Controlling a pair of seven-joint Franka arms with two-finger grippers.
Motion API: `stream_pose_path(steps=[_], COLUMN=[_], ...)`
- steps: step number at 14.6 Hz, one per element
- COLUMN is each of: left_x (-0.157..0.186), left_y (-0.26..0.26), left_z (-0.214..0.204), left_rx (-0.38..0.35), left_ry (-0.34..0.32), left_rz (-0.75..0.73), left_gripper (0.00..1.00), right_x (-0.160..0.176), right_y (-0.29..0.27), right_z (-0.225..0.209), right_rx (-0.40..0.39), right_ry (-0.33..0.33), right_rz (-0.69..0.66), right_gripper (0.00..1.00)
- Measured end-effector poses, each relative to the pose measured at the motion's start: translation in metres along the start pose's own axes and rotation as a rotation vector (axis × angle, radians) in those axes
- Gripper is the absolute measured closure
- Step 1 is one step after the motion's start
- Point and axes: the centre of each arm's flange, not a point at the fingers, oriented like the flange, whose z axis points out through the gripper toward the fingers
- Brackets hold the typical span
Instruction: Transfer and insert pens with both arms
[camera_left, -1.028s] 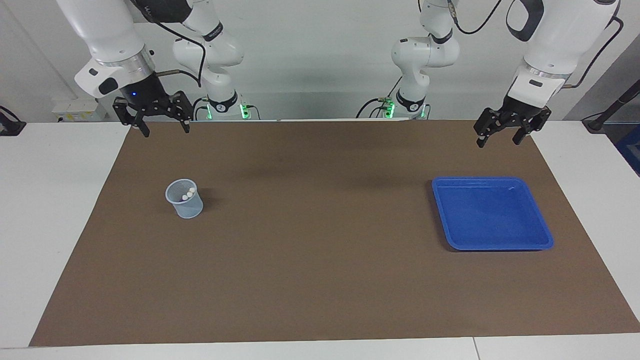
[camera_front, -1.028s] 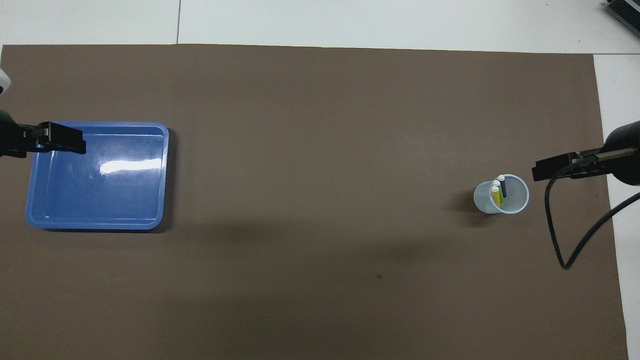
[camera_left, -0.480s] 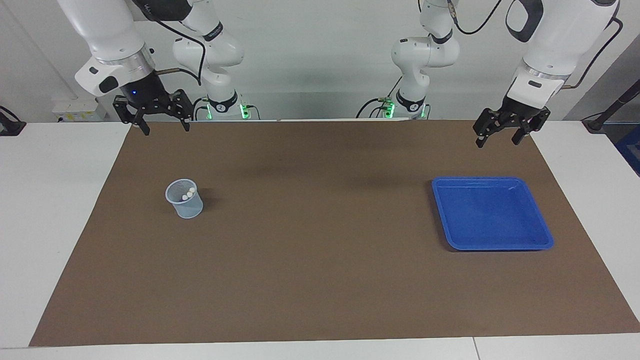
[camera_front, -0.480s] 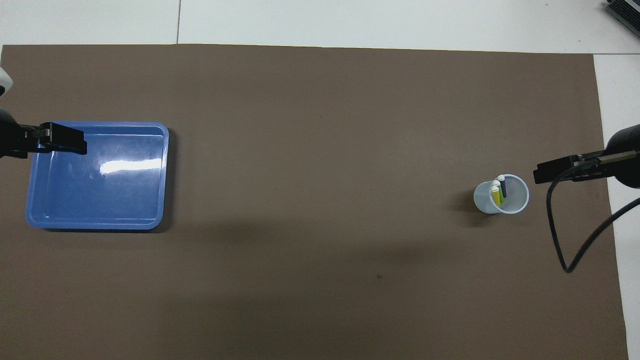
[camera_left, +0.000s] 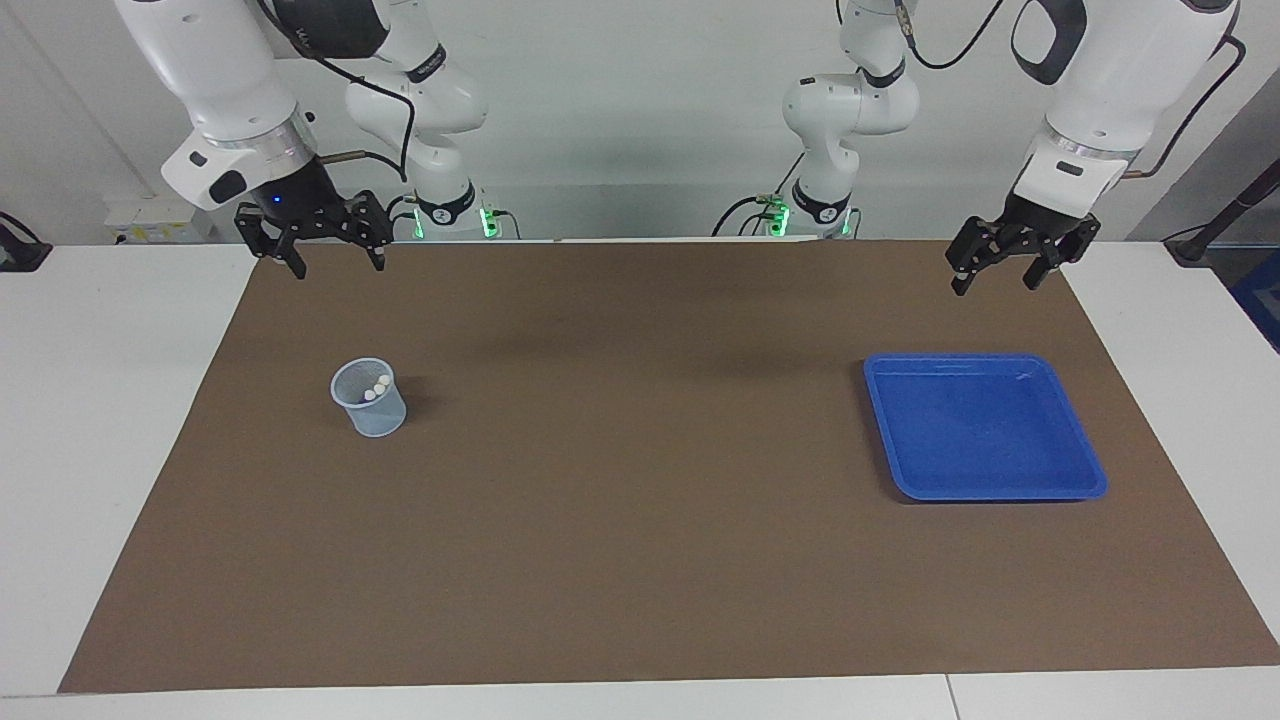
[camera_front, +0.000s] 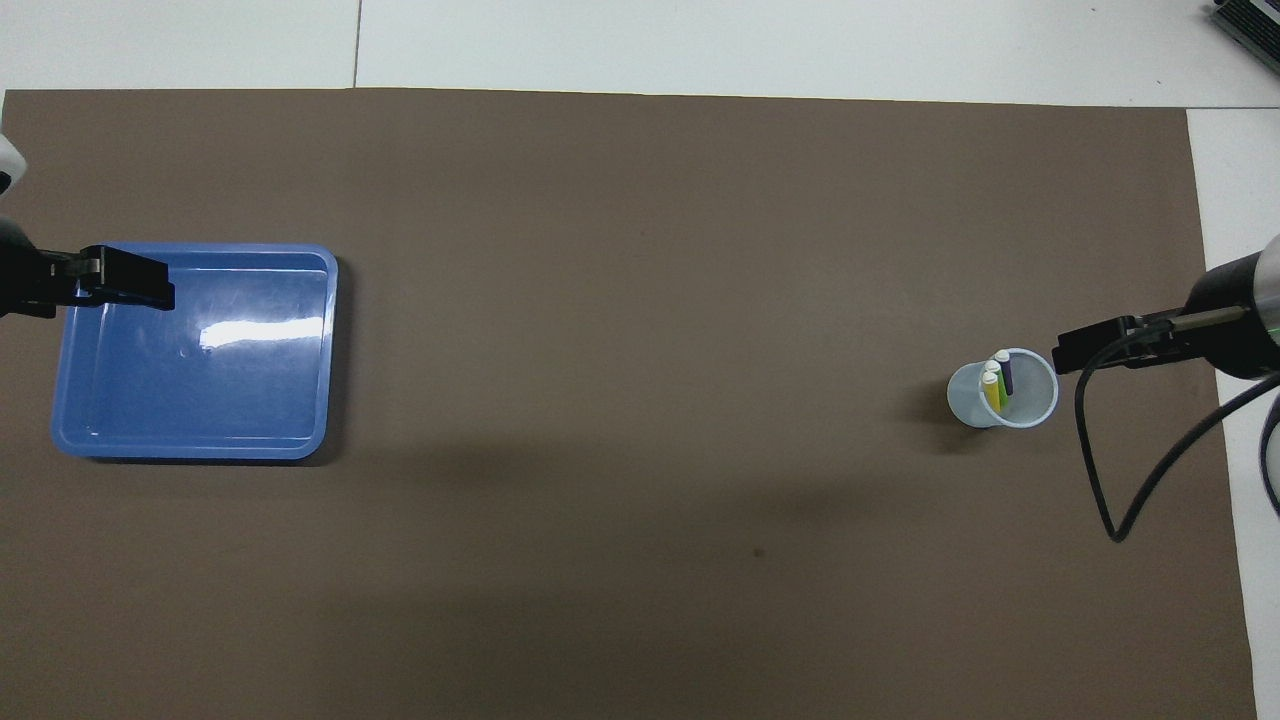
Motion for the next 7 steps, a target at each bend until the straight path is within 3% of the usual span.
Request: stream_pose_path(steps=[7], left_x=[-0.0012], left_y=[-0.0006], left_z=[0.0003], left_rx=[0.001], left_ry=[-0.01], left_rz=[-0.001], left_gripper=[0.0], right_x=[-0.0023], right_y=[-0.0004], right_z=[0.0019], right_rx=[0.001], right_ry=[-0.022], right_rz=[-0.001], right_gripper=[0.0])
